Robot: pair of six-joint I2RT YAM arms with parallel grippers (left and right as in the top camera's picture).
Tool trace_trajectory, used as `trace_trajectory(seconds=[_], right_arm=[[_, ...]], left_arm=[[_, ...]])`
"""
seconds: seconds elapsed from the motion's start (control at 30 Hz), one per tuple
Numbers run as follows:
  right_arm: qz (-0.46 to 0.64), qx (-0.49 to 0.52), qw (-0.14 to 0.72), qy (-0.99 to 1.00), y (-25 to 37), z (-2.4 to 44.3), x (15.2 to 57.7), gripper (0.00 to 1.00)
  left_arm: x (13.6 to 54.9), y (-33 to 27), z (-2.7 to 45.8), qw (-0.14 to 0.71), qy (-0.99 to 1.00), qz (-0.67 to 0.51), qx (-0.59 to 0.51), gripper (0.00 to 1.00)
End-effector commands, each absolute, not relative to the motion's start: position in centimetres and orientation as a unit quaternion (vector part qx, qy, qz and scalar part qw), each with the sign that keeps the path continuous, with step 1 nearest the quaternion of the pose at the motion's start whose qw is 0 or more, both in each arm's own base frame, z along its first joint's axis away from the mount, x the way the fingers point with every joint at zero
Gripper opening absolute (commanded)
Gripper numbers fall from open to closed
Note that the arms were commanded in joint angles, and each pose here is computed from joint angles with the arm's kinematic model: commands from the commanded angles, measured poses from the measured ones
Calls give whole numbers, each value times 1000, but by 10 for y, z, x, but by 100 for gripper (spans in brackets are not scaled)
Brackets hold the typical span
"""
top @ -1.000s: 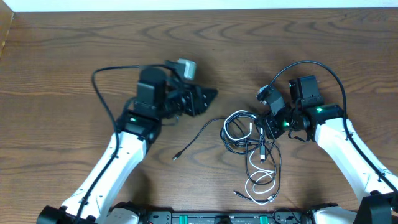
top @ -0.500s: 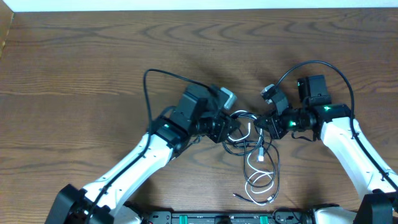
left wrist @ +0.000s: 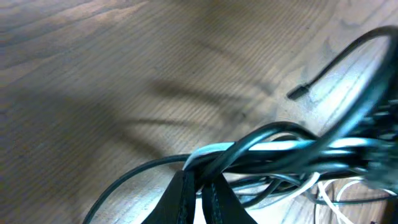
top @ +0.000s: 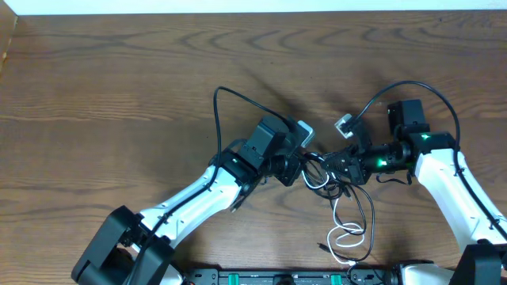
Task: Untangle cables
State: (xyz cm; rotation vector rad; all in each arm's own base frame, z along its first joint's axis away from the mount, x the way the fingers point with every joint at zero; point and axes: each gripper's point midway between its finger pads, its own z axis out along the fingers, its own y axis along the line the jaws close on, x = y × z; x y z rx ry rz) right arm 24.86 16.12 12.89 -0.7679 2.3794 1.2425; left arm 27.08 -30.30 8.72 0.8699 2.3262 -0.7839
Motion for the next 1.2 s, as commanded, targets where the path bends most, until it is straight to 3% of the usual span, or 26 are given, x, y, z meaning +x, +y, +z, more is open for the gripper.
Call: trace_trajectory(seconds=[0.0, 0.3, 0.67, 0.93, 1.17], right_arm=[[542, -270, 209, 768, 174, 173, 242, 1], [666, -208, 215, 683, 169, 225, 240, 1], [663, -177, 238, 687, 149, 232, 266, 1], [624, -181, 330, 685, 104, 271, 321, 1], [498, -243, 531, 640, 50, 362, 332, 1]], left_arm=[[278, -295, 72, 264, 874, -260, 314, 8], [278, -295, 55, 248, 881, -254, 313, 8], [288, -286, 47, 258, 892, -221, 299, 8], [283, -282, 42, 243, 898, -215, 298, 8], [279, -278, 37, 230, 903, -210, 297, 8]])
